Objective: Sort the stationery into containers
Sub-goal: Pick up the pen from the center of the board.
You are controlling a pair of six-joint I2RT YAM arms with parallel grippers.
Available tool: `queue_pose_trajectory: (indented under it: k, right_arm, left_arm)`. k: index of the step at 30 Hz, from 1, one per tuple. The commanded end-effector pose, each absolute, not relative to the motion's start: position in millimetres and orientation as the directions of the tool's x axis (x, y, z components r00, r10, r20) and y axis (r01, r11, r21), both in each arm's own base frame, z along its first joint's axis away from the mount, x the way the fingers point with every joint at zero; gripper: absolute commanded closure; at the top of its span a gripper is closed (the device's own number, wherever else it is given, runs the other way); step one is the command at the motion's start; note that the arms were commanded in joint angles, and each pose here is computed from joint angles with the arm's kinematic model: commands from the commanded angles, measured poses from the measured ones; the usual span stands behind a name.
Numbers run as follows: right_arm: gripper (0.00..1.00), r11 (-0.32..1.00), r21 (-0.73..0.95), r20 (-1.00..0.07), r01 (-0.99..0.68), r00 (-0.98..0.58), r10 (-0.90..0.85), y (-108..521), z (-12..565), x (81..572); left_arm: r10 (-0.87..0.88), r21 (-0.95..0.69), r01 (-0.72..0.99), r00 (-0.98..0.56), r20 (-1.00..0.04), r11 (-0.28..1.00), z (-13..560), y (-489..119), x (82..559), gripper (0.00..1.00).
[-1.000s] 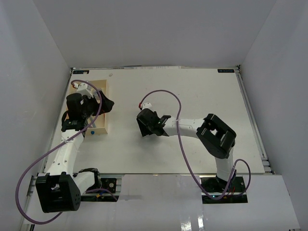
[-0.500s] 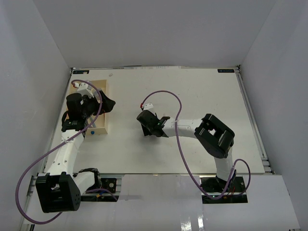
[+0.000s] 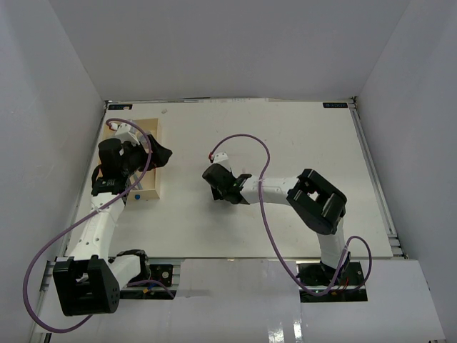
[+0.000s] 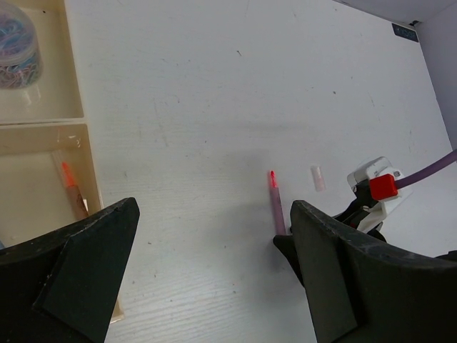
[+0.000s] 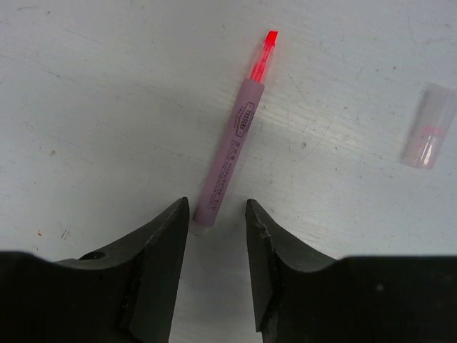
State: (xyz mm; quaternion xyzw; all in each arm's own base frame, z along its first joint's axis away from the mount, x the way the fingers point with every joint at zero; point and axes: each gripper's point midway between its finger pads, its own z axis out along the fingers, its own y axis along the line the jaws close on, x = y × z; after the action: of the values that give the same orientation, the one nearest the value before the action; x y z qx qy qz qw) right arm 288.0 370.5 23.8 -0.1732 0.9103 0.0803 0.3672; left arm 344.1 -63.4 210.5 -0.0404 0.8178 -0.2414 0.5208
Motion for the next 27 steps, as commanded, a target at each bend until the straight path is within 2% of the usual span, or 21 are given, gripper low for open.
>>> queue_pose_trajectory:
  k: [1, 3, 11, 17, 20, 27]
  right_arm:
    - [0.58, 0.949, -0.021, -0.672, -0.315, -0.698, -0.247, 355, -2, 289]
    - [0.69, 0.952, -0.032, -0.668, -0.306, -0.702, -0.248, 349, -6, 287]
    - [0.92, 0.951, 0.015, -0.692, -0.31, -0.689, -0.214, 339, 11, 278]
    - [0.92, 0.915, 0.143, -0.814, -0.377, -0.571, -0.107, 343, 79, 276]
    - [0.92, 0.857, 0.242, -0.872, -0.454, -0.489, -0.013, 351, 138, 269]
    - [0.92, 0.682, 0.371, -0.923, -0.631, -0.334, 0.193, 358, 223, 242]
  left_arm:
    - [-0.322, -0.45, 0.22, -0.445, -0.836, 0.865, 216, -70, 342, 0.02]
    - [-0.318, -0.456, 0.243, -0.447, -0.836, 0.856, 217, -73, 340, 0.02]
    - [-0.35, -0.523, 0.298, -0.478, -0.806, 0.799, 220, -89, 336, 0.02]
    - [-0.407, -0.601, 0.375, -0.48, -0.777, 0.706, 239, -115, 316, 0.02]
    - [-0.423, -0.628, 0.435, -0.481, -0.768, 0.646, 255, -142, 305, 0.02]
    - [-0.451, -0.636, 0.54, -0.448, -0.772, 0.552, 282, -193, 293, 0.02]
